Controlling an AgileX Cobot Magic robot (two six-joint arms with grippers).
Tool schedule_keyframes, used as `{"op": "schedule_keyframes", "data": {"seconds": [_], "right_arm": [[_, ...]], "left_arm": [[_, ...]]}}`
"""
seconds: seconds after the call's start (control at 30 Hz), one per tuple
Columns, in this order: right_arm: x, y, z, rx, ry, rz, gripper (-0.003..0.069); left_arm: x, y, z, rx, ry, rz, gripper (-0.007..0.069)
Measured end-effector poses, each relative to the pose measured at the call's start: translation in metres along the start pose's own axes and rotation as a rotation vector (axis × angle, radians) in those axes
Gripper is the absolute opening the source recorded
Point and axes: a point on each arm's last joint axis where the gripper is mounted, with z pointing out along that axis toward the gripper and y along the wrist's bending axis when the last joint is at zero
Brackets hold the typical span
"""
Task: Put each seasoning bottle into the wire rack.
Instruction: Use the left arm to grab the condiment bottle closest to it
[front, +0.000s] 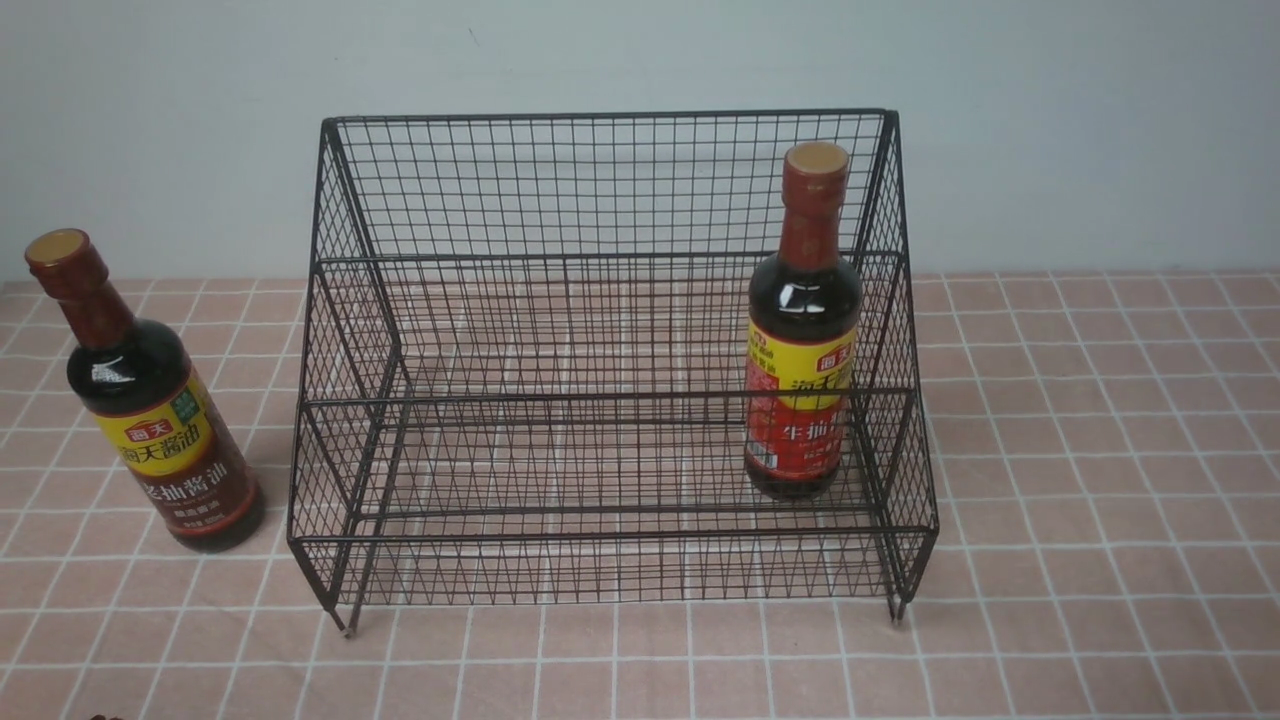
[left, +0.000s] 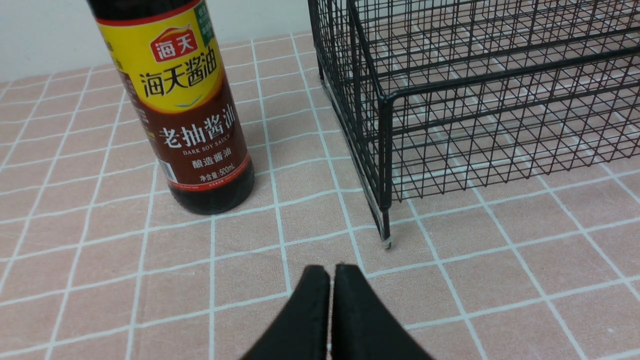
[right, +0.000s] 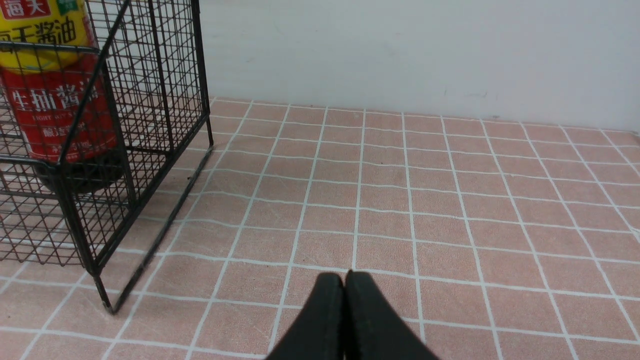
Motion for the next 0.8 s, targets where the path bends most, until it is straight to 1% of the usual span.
{"op": "schedule_keyframes", "data": {"seconds": [0.7, 0.73, 0.8], "right_arm": [[0.0, 0.0, 0.0, 0.0, 0.0, 0.0, -0.0014], [0.0, 0.0, 0.0, 0.0, 0.0, 0.0, -0.0014], [0.0, 0.0, 0.0, 0.0, 0.0, 0.0, -0.0014]], "left_arm": [[-0.0001, 0.0, 0.0001, 0.0, -0.004, 0.001, -0.0007], [-0.0022, -0.0003, 0.0002, 0.004, -0.03, -0.028, -0.0007], [-0.0097, -0.0018, -0.0002, 0.03, -0.113, -0.183, -0.0007]]}}
